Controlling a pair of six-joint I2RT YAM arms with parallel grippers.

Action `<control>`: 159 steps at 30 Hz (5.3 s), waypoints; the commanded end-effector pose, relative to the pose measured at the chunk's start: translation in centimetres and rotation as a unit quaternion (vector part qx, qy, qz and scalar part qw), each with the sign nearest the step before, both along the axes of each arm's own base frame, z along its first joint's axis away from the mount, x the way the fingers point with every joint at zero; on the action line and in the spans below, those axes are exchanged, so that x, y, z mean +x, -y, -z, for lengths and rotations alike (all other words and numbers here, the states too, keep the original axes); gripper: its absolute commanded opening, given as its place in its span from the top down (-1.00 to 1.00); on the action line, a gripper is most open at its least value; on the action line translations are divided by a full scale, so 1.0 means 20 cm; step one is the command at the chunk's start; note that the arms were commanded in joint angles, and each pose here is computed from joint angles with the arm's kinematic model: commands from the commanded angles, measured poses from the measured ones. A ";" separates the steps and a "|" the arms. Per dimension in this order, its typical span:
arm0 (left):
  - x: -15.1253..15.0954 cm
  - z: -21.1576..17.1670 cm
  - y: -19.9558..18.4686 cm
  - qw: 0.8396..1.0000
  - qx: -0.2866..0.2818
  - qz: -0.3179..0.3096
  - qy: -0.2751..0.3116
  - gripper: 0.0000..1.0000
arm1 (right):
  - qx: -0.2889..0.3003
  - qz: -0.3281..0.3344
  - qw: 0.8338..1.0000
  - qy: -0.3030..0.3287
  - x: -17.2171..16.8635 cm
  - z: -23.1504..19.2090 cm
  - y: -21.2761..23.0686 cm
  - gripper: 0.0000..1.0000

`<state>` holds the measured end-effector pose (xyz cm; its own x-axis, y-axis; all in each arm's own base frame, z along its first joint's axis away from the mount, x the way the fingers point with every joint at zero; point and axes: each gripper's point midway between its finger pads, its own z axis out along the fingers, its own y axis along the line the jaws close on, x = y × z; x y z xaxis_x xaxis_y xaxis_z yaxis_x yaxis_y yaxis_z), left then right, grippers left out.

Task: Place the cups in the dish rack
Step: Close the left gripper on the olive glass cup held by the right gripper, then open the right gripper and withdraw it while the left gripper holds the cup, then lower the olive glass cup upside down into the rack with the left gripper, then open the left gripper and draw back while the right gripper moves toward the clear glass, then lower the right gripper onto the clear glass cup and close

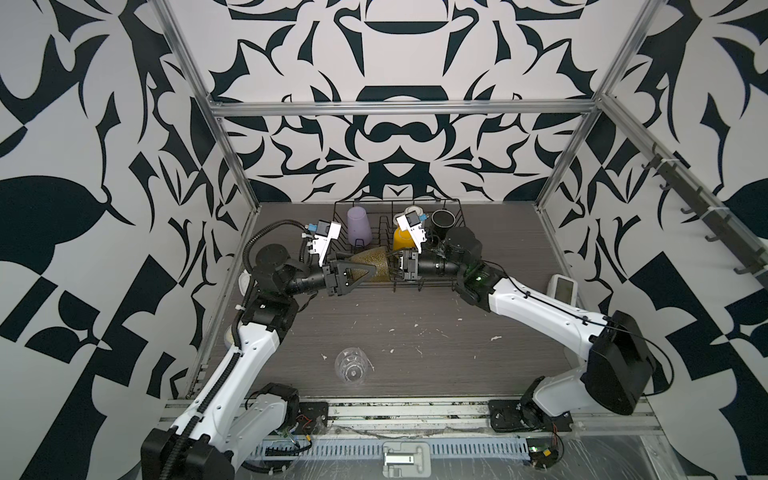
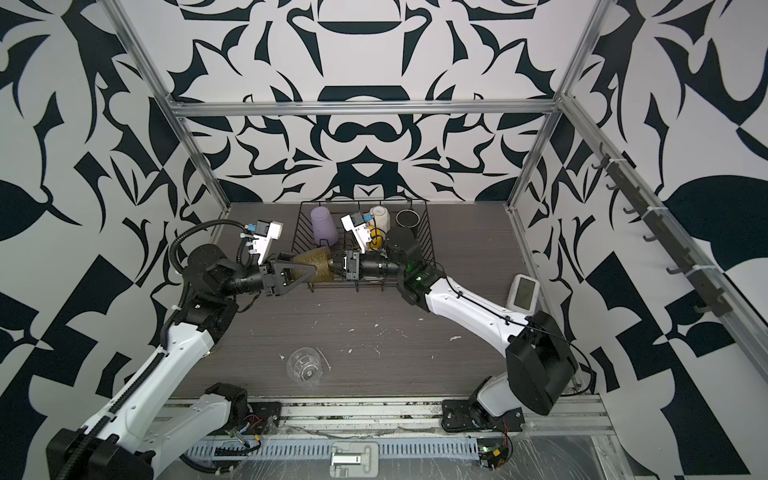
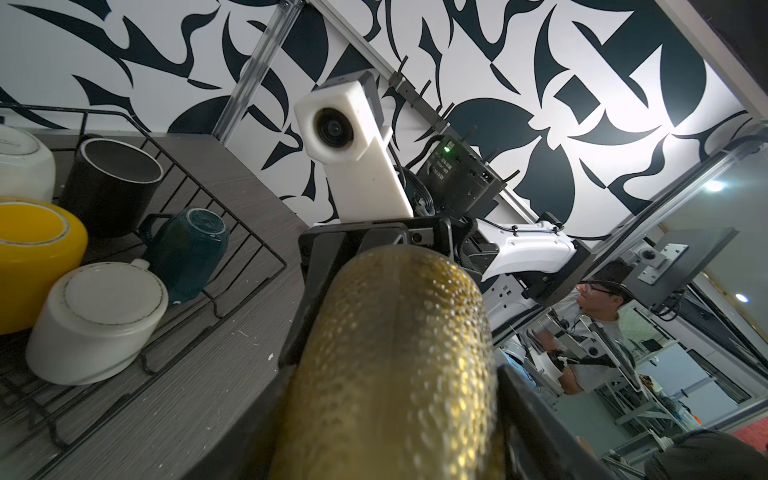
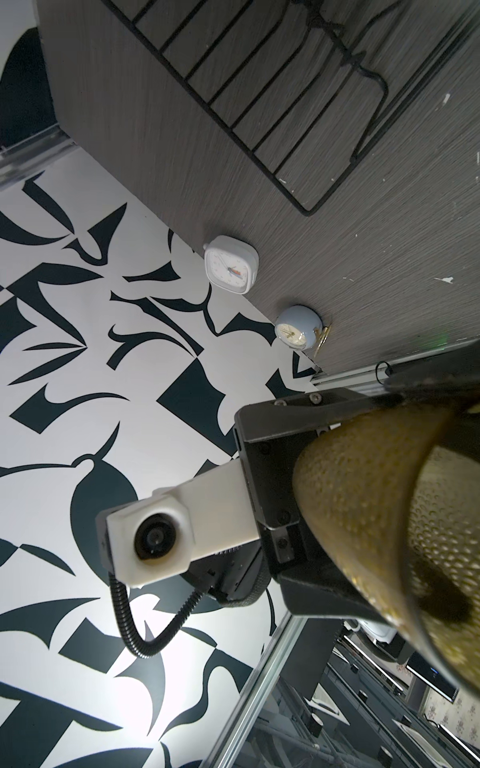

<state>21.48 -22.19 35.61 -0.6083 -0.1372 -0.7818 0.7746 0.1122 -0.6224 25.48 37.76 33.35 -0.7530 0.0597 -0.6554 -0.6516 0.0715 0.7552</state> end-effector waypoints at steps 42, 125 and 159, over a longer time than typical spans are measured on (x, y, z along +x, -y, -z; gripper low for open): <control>0.70 0.10 -0.20 0.915 0.230 -0.315 -0.098 1.00 | -0.246 0.427 0.865 0.098 0.15 0.18 1.11 -0.99; 1.42 1.10 0.16 0.804 0.498 -0.279 -0.167 -0.84 | -0.266 0.374 0.885 0.071 0.13 0.38 1.04 -0.94; 0.81 0.11 -0.94 0.753 0.319 -0.574 0.041 -0.98 | -0.405 0.123 0.904 0.062 -0.21 0.71 0.25 -0.66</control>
